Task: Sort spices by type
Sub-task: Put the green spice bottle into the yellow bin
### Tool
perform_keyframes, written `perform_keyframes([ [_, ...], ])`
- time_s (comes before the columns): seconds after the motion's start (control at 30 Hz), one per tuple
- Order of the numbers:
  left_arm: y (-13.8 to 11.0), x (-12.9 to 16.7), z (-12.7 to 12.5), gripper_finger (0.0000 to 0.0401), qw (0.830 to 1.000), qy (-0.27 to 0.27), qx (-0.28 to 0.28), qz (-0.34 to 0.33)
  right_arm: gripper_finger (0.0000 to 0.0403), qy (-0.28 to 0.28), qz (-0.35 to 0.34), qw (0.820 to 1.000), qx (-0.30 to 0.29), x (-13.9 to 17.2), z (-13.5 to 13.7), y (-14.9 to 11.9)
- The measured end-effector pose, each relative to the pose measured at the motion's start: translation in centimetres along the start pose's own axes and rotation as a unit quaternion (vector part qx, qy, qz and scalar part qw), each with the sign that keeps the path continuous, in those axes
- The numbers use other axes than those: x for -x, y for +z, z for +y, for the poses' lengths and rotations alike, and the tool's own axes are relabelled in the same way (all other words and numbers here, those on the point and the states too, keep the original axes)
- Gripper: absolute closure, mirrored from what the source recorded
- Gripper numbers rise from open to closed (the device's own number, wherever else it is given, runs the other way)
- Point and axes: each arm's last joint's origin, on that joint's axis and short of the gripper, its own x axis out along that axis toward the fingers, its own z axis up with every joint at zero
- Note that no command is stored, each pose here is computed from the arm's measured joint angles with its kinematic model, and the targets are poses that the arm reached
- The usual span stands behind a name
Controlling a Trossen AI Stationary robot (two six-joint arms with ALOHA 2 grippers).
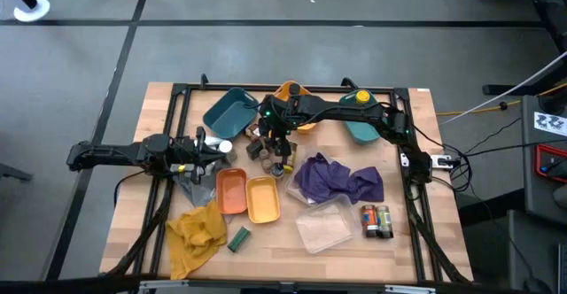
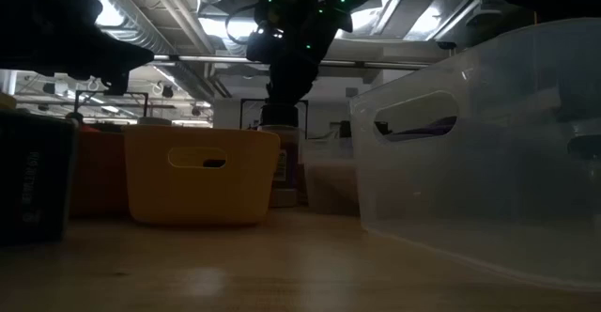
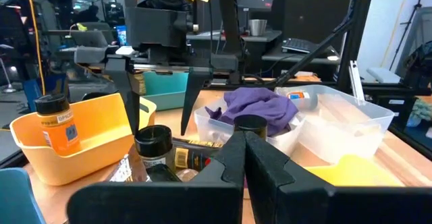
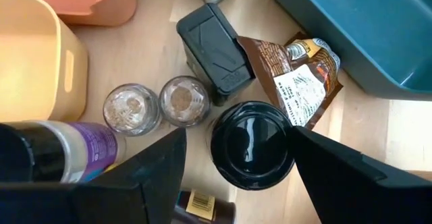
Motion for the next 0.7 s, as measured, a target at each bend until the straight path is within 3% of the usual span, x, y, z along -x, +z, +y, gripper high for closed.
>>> perform_keyframes([
  [0.7, -0.01, 0.0, 0.0, 0.0401, 1.0, 0.0, 0.0, 0.0, 0.0139, -0.009, -0.009, 1.0, 0.004, 0.86, 0.06, 0.24],
])
